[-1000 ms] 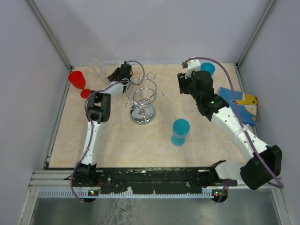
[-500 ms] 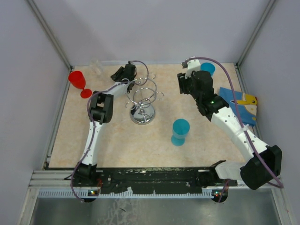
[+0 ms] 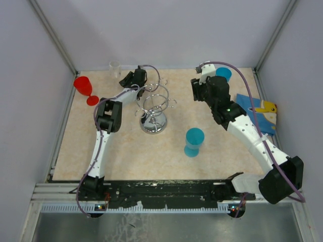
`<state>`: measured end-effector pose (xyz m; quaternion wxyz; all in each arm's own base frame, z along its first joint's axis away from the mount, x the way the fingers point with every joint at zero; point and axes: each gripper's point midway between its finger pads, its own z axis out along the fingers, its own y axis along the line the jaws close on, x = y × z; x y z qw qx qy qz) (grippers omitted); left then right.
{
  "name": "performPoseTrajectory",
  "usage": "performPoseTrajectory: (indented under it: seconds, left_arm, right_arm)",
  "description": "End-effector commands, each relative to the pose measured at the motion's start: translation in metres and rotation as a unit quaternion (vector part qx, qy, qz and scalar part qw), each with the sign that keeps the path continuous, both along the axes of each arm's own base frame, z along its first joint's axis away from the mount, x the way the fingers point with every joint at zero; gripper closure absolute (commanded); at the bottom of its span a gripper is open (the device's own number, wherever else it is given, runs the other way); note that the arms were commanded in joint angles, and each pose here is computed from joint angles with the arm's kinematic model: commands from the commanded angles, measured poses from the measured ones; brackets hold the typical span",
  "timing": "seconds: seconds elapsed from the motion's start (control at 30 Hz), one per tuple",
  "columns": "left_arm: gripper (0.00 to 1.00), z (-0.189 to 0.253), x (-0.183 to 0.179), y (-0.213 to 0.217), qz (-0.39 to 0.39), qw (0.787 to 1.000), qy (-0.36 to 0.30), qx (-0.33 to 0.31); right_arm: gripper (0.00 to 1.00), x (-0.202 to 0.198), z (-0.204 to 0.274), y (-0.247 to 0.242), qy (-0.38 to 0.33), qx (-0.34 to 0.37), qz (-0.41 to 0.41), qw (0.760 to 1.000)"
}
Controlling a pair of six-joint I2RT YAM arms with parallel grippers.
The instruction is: Take the wine glass off the wine glass rack
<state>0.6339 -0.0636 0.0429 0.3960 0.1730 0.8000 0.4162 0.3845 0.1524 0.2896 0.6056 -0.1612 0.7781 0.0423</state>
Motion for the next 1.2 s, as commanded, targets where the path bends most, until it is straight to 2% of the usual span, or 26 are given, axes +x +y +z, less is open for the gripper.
performPoseTrajectory:
  seconds: [0.0,0.67,0.87,1.17]
  left_arm:
    - [0.57,-0.070,-0.015,-0.014,-0.034,0.996,0.081,-0.018]
    - [0.57,-0.069,-0.016,-0.019,-0.036,0.996,0.080,-0.035]
    - [0.56,-0.073,-0.014,-0.028,-0.052,0.993,0.085,-0.062]
    - [0.53,-0.053,-0.002,-0.041,-0.072,0.989,0.061,-0.109]
  right_arm:
    - [0.50,0.004,0.021,0.000,-0.037,0.012,-0.003,0.999]
    - [0.49,0.005,0.020,0.000,-0.036,0.009,-0.003,0.999]
    - [0.49,0.005,0.019,0.000,-0.035,0.009,-0.004,0.999]
    - [0.49,0.008,0.013,0.001,-0.028,0.003,-0.005,1.000]
